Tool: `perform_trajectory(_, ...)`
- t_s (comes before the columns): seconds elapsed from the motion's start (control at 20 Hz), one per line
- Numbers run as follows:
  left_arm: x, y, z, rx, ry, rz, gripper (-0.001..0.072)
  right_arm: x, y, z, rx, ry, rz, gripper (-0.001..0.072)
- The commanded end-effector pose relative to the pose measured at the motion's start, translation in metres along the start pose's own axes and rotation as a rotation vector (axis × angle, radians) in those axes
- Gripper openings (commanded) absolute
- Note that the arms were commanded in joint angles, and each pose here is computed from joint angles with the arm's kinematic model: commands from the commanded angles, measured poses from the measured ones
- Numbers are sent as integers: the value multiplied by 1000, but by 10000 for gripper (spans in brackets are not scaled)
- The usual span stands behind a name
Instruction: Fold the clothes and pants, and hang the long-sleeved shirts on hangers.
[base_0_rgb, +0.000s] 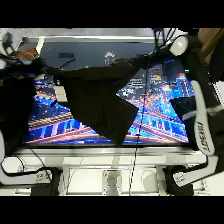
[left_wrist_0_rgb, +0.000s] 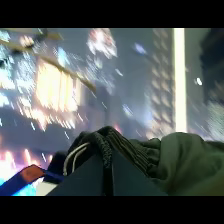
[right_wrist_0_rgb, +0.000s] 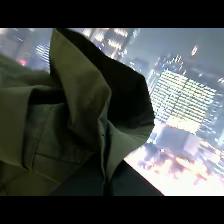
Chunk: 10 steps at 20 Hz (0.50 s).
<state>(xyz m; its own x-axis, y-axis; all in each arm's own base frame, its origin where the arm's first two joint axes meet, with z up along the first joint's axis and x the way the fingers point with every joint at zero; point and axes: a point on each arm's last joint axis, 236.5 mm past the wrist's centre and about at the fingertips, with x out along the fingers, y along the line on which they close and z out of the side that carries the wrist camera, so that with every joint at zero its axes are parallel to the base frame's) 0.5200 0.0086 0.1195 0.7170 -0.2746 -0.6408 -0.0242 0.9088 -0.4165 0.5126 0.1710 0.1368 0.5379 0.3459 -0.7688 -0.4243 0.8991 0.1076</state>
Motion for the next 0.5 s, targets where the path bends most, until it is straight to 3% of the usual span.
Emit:
perform_trajectory(0.0,57,14,8,63,-84,38,11,57,-12,-17,18,51,30,1)
perform_trajectory(0.2,29,8,6,133,-46,28,11,11,21,-40,-113,183,92,-1)
perform_trajectory(0.45,-31,44,-81,252,370,162,11,-60,108,-128,-209,470,224,-1)
